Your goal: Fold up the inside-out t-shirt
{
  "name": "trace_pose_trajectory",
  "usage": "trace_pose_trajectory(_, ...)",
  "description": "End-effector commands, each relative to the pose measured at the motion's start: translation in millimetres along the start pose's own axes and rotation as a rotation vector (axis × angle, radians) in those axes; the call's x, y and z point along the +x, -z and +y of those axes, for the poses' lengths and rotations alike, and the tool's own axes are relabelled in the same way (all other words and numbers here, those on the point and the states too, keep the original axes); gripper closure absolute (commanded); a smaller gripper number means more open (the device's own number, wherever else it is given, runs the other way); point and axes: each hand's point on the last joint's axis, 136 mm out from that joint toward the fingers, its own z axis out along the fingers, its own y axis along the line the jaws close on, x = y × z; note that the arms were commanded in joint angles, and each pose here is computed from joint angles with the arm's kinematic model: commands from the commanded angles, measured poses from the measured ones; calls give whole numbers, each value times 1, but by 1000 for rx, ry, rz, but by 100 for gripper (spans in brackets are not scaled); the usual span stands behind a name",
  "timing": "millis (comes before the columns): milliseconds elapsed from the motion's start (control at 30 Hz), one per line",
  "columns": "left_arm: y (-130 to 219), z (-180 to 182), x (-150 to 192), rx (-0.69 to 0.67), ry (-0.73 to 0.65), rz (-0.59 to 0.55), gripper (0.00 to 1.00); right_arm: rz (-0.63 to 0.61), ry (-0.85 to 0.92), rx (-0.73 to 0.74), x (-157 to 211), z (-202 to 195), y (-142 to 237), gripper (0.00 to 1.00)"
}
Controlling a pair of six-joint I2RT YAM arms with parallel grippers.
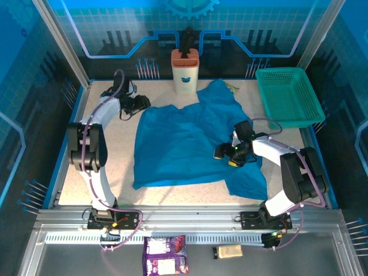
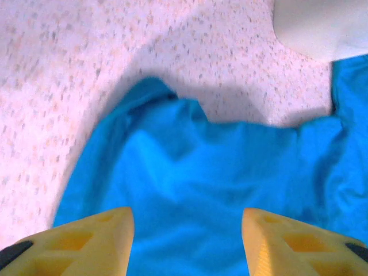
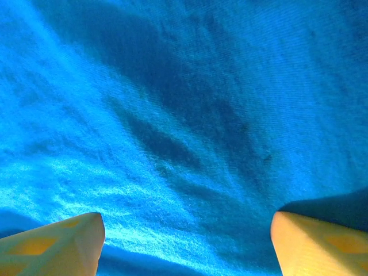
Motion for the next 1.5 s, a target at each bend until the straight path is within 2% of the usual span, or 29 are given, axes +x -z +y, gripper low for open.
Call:
trace_pose_trajectory(0, -22, 14, -1, -55, -105, 87, 48, 38, -20, 80, 17, -15, 6, 23)
trace_pose_trajectory(200, -51, 0, -17, 18, -247, 151, 54, 11, 5, 79, 11, -4, 24, 23)
trace_pose_trajectory(367, -65, -26, -10, 115, -356, 211, 46, -12, 14, 60, 6, 6, 34, 23)
trace_pose_trajectory(500, -84, -28, 6, 84, -430, 264, 44, -21, 15, 53, 5, 9, 38, 23)
trace_pose_trajectory(633, -95, -25, 10, 69, -433, 267, 46, -27, 15, 43, 5, 12, 40, 23)
trace_pose_trajectory(733, -98, -22, 6, 33, -441, 247, 58, -30, 21, 43, 7, 14, 42, 23)
trace_pose_trajectory(900, -77, -40, -13, 61, -452, 128, 91, -52, 24, 40, 7, 15, 47, 24)
trace_pose_trajectory(967, -64, -49, -15, 85, -454, 92, 99, -54, 24, 40, 8, 14, 48, 24)
trace_pose_trajectory(1000, -56, -55, -16, 99, -458, 77, 100, -55, 21, 40, 9, 14, 48, 24)
trace_pose_trajectory(1167, -26, -74, 16, 126, -513, 59, 100, -64, 27, 34, 10, 14, 50, 24)
trace_pose_trajectory(1333, -14, -68, 44, 68, -521, 65, 100, -54, 29, 25, 11, 15, 47, 24)
trace_pose_trajectory(1400, -18, -52, 35, -31, -482, 58, 78, -54, 32, 22, 10, 16, 47, 24)
trace_pose_trajectory(1467, -25, -42, 24, -84, -460, 72, 68, -53, 37, 19, 10, 17, 48, 24)
